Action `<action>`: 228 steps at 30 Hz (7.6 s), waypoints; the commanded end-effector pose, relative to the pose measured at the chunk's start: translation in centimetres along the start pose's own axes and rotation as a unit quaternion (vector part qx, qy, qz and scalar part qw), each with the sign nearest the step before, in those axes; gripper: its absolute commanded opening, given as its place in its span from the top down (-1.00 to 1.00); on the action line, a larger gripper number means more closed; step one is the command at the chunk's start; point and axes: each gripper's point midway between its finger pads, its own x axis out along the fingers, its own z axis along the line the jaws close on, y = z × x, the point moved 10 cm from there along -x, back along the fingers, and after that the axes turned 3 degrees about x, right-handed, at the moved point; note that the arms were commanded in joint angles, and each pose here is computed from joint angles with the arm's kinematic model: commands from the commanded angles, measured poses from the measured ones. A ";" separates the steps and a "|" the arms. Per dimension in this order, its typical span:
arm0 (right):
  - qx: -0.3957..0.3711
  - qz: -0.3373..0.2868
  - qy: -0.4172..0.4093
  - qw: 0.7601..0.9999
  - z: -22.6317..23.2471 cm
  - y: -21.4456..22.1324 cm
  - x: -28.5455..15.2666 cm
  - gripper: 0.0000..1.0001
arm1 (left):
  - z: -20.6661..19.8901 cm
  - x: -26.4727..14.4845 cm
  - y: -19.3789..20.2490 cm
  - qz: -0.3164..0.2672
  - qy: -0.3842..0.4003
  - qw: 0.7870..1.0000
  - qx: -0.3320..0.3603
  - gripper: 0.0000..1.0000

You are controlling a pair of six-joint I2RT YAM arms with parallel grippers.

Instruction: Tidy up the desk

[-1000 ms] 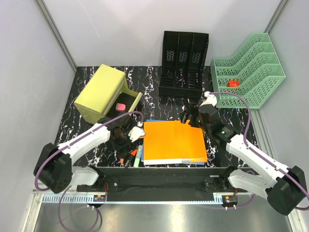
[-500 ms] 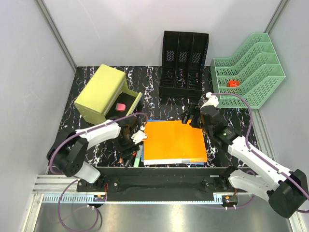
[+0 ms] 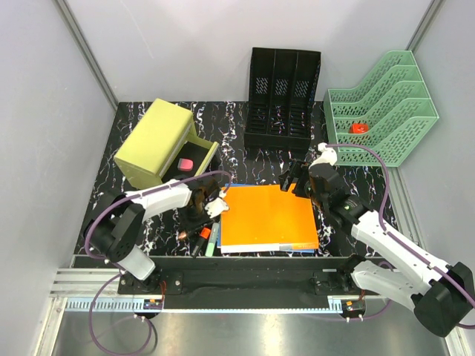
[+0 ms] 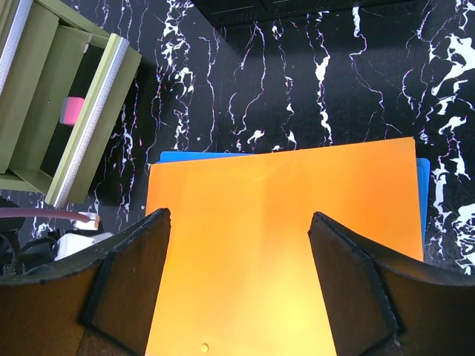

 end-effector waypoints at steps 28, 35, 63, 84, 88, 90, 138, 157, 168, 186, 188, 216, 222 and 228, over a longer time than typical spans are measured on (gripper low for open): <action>0.007 -0.033 -0.003 0.999 0.9 -1.5 0.1 -0.63 | 14.1 -16.0 -5.6 -0.279 -0.122 0.934 -0.187 1.00; 0.009 -0.035 0.001 0.999 0.5 -1.2 -0.1 -0.64 | 16.5 -14.9 -7.6 -0.281 -0.137 0.929 -0.199 0.87; 0.004 -0.031 0.014 0.999 0.4 -1.3 0.2 -0.70 | -1.8 -7.8 -0.1 -0.111 -0.066 0.987 0.095 -0.15; 0.007 -0.036 0.025 0.999 -0.4 -0.9 -0.4 -0.70 | -4.3 -3.3 -2.2 -0.035 0.050 0.995 0.082 -0.56; 0.003 -0.030 0.024 0.999 -0.3 -0.9 -0.2 -0.70 | -4.3 -2.0 -2.4 -0.010 0.054 0.995 0.081 -0.56; 0.004 -0.030 0.025 0.999 -0.2 -1.0 -0.1 -0.70 | -4.2 -1.7 -2.6 -0.008 0.053 0.995 0.082 -0.57; 0.012 -0.036 0.018 0.999 -0.2 -1.4 -0.5 -0.63 | 14.3 -16.2 -7.2 -0.219 -0.165 0.952 -0.137 1.00; 0.010 -0.038 0.017 0.999 0.3 -1.9 -0.5 -0.62 | 18.4 -13.3 -8.8 -0.229 -0.129 0.944 -0.200 -0.18; 0.005 -0.037 0.029 0.999 -0.1 -1.6 -0.3 -0.64 | 6.8 -15.3 -5.9 -0.238 -0.077 0.966 -0.062 -0.64; 0.015 -0.041 0.031 0.999 -0.4 -1.7 -1.0 -0.64 | -3.6 -5.0 -5.0 -0.066 0.044 0.997 -0.008 -0.65; 0.014 -0.043 0.031 0.998 -0.3 -1.8 -1.1 -0.64 | -3.7 -4.6 -5.7 -0.061 0.051 0.997 -0.017 -0.66; -0.003 -0.039 0.055 0.998 -0.8 -2.1 -0.7 -0.67 | -4.0 0.3 -6.3 0.001 0.035 0.999 0.018 -0.98; -0.004 -0.040 0.049 0.998 -0.3 -2.5 -0.7 -0.67 | -2.9 0.6 -4.9 0.008 -0.007 0.999 0.034 -0.98; 0.000 -0.039 0.046 0.998 0.0 -2.7 -0.6 -0.66 | -2.8 1.3 -4.8 0.006 -0.011 0.999 0.043 -0.98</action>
